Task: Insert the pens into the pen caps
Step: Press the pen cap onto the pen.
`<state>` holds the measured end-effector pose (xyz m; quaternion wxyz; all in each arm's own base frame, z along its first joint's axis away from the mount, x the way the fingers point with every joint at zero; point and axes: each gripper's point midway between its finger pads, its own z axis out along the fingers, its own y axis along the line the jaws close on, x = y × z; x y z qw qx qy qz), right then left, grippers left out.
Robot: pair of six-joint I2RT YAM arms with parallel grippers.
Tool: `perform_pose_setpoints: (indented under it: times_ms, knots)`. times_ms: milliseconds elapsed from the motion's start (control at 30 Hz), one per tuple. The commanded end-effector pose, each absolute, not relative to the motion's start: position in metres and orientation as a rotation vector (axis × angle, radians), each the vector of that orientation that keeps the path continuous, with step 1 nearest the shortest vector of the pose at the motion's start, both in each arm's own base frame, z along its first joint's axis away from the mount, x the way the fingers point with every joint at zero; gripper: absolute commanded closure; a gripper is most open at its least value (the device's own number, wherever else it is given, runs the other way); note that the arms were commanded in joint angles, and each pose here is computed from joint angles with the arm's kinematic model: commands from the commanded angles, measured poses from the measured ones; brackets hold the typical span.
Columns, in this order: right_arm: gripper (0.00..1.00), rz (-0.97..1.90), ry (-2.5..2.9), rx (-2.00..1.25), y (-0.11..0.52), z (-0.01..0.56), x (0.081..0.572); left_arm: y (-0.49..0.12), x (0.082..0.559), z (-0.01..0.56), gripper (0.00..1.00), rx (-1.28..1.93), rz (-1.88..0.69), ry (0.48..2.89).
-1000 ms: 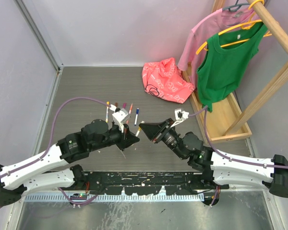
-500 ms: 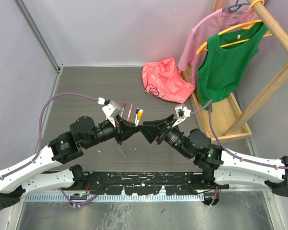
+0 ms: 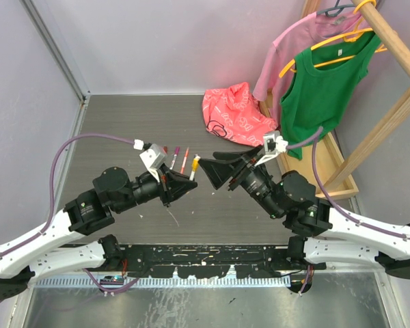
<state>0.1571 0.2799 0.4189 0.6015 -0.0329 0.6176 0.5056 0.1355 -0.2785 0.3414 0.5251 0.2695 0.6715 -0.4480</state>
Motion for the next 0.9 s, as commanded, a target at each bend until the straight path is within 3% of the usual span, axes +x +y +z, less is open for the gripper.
perform_pose_setpoints:
  times_ms: [0,133,267,733,867]
  knots:
    - [0.29,1.153,1.423,-0.065,0.286,0.436,0.162,-0.276,0.129,0.367,1.00,0.648,-1.117,1.528]
    - [0.32,1.143,1.455,-0.078,0.299,0.430,0.165,-0.277,0.126,0.368,1.00,0.659,-1.130,1.518]
    - [0.40,1.160,1.466,-0.095,0.308,0.428,0.164,-0.276,0.125,0.366,1.00,0.664,-1.133,1.522]
    - [0.99,1.131,1.516,-0.137,0.316,0.402,0.164,-0.274,0.130,0.370,1.00,0.640,-1.109,1.534]
    - [1.00,1.123,1.545,-0.178,0.317,0.391,0.160,-0.275,0.134,0.378,1.00,0.624,-1.096,1.527]
